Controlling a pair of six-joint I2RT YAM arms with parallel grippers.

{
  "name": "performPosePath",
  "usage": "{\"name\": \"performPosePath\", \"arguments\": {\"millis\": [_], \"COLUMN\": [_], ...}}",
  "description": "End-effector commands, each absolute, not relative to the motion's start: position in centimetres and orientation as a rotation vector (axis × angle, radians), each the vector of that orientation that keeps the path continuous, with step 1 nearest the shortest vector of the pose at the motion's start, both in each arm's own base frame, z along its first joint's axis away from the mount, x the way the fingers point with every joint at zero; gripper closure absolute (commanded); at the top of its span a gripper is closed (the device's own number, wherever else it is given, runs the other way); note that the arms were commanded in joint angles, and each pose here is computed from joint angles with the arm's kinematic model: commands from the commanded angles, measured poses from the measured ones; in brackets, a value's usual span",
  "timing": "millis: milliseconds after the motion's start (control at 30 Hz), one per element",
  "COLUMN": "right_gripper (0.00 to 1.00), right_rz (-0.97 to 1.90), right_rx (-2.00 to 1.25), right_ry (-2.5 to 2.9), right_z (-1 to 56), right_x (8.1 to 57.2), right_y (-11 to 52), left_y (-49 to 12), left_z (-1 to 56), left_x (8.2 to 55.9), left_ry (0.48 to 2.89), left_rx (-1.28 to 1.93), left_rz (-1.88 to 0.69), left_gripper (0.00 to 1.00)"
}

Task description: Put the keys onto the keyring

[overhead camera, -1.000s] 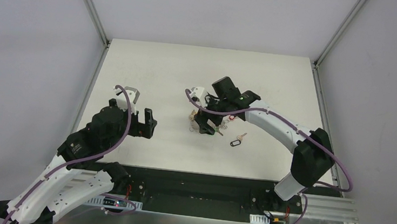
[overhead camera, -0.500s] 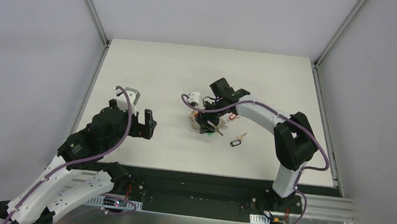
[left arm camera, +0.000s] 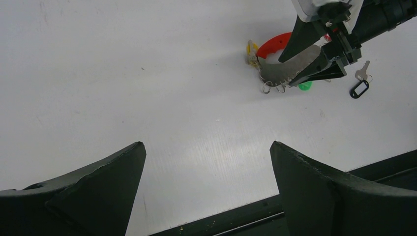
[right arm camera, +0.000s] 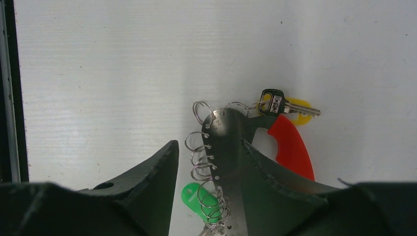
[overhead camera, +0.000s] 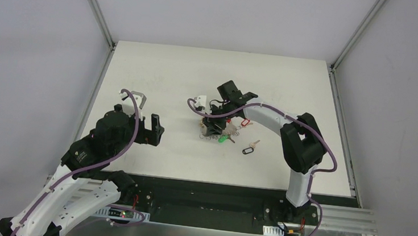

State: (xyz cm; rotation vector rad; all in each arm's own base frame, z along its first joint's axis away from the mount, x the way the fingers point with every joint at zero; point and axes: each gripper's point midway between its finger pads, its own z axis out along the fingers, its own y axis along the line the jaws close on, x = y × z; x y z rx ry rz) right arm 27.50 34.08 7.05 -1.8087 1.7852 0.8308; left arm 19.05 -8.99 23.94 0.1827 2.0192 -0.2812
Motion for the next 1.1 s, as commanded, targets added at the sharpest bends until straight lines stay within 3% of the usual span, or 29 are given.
{"name": "performPosePath", "arguments": {"millis": [0,1067], "right_gripper": [0.51,0.61], "right_rz": [0.871,0.879], "right_rx": [-1.827,-1.878], "right_ry": [1.678,1.701], "right_z": [7.7,5.2], "right_x": [28.1,27.5], "right_y": [35.9,37.3], "left_y": [-9.4,-9.0], "left_z": [23.8,24.0], "left_x": [19.2,19.1], "left_ry": [2.025,2.013], "left_rx": [0.198,0.175], "left_rz": [-0.300,-0.308], "left_gripper": [0.00,0.00]}}
